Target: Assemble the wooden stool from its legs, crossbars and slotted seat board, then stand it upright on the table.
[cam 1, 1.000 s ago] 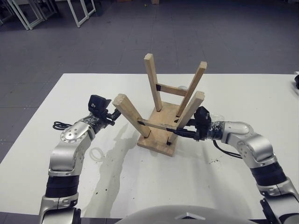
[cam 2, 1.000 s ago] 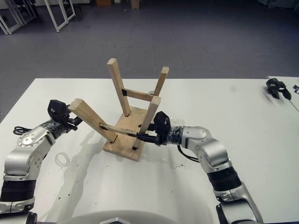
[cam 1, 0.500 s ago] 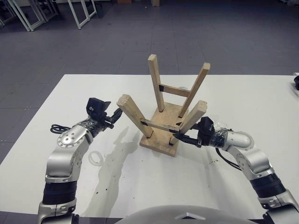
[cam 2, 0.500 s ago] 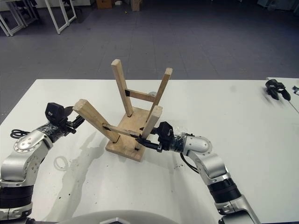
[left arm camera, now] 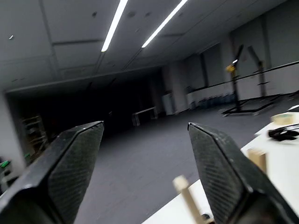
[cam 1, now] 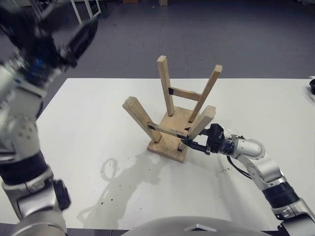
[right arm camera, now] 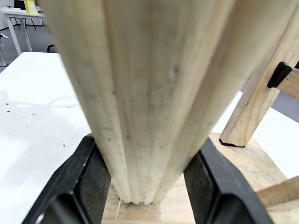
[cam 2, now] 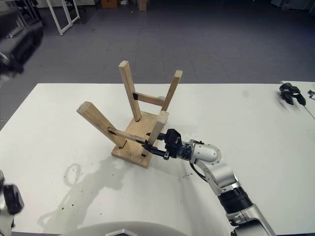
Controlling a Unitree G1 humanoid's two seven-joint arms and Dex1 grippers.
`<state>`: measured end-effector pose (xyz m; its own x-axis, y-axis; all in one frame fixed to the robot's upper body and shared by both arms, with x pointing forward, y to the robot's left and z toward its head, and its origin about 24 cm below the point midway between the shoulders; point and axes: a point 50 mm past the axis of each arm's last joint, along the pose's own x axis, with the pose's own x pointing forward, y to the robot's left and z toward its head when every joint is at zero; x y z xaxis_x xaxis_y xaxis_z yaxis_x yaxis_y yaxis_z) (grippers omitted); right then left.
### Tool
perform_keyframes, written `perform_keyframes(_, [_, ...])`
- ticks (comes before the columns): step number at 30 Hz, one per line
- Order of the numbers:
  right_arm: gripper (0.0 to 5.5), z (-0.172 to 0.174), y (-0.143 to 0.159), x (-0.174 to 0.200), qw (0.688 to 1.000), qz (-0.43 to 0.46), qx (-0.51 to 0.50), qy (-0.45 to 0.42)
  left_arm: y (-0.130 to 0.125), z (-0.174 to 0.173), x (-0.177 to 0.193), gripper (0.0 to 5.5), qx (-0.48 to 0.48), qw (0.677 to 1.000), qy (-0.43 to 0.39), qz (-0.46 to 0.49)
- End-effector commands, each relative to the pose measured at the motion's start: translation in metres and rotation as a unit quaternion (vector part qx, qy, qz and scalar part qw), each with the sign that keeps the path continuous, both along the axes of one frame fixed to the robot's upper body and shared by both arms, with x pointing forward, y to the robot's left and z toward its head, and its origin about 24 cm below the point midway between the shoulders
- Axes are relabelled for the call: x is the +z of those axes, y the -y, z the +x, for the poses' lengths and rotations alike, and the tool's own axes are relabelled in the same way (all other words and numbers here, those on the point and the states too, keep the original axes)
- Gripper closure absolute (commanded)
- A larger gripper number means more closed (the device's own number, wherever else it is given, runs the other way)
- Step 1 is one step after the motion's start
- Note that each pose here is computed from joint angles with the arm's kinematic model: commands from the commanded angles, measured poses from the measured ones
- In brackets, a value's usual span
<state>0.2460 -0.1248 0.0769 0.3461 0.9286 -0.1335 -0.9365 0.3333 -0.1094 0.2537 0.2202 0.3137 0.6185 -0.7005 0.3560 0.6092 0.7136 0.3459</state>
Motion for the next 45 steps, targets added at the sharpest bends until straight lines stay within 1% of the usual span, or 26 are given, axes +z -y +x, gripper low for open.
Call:
perform_keyframes(1, [3.46,-0.003,0.016,-0.03,0.99,-0.119,-0.027,-0.065,0.056,-0.017,-0.007,2.0,-0.185,0.959,-0.054,0.207])
perform_keyframes(4, [3.46,0.0,0.014,-0.028,0.99,-0.121,-0.03,-0.062,0.086,-0.009,-0.045,2.0,-0.264,0.902,-0.117,0.321])
perform_keyframes(6, [3.46,0.001,0.012,-0.028,0.99,-0.123,-0.028,-0.06,0.093,-0.002,-0.072,2.0,-0.277,0.868,-0.145,0.386])
perform_keyframes(8, [3.46,0.001,0.011,-0.026,0.99,-0.124,-0.026,-0.057,0.097,0.001,-0.095,2.0,-0.295,0.837,-0.172,0.428])
perform_keyframes(11, [3.46,0.001,0.009,-0.025,0.99,-0.126,-0.023,-0.053,0.104,0.007,-0.121,2.0,-0.311,0.809,-0.193,0.459])
perform_keyframes(13, [3.46,0.0,0.008,-0.025,0.99,-0.127,-0.023,-0.052,0.108,0.014,-0.133,2.0,-0.306,0.804,-0.198,0.47])
perform_keyframes(16, [3.46,-0.002,0.006,-0.026,0.99,-0.129,-0.021,-0.051,0.114,0.018,-0.143,2.0,-0.31,0.801,-0.201,0.471])
perform_keyframes(23, [3.46,-0.006,0.007,-0.029,0.988,-0.141,-0.017,-0.054,0.122,0.022,-0.152,3.05,-0.311,0.797,-0.211,0.472])
perform_keyframes(27, [3.46,-0.009,0.007,-0.031,0.988,-0.144,-0.018,-0.056,0.128,0.022,-0.149,3.6,-0.301,0.802,-0.21,0.47])
perform_keyframes(29, [3.46,-0.01,0.007,-0.033,0.987,-0.149,-0.017,-0.056,0.128,0.021,-0.148,3.94,-0.298,0.804,-0.209,0.47])
perform_keyframes(33, [3.46,-0.012,0.008,-0.035,0.986,-0.158,-0.013,-0.054,0.127,0.024,-0.149,4.42,-0.291,0.805,-0.214,0.471])
perform_keyframes(39, [3.46,-0.012,0.012,-0.041,0.984,-0.165,-0.013,-0.066,0.123,0.023,-0.149,4.43,-0.312,0.8,-0.224,0.461])
perform_keyframes(45, [3.46,-0.012,0.016,-0.045,0.983,-0.173,-0.015,-0.067,0.117,0.024,-0.146,4.43,-0.334,0.787,-0.228,0.467])
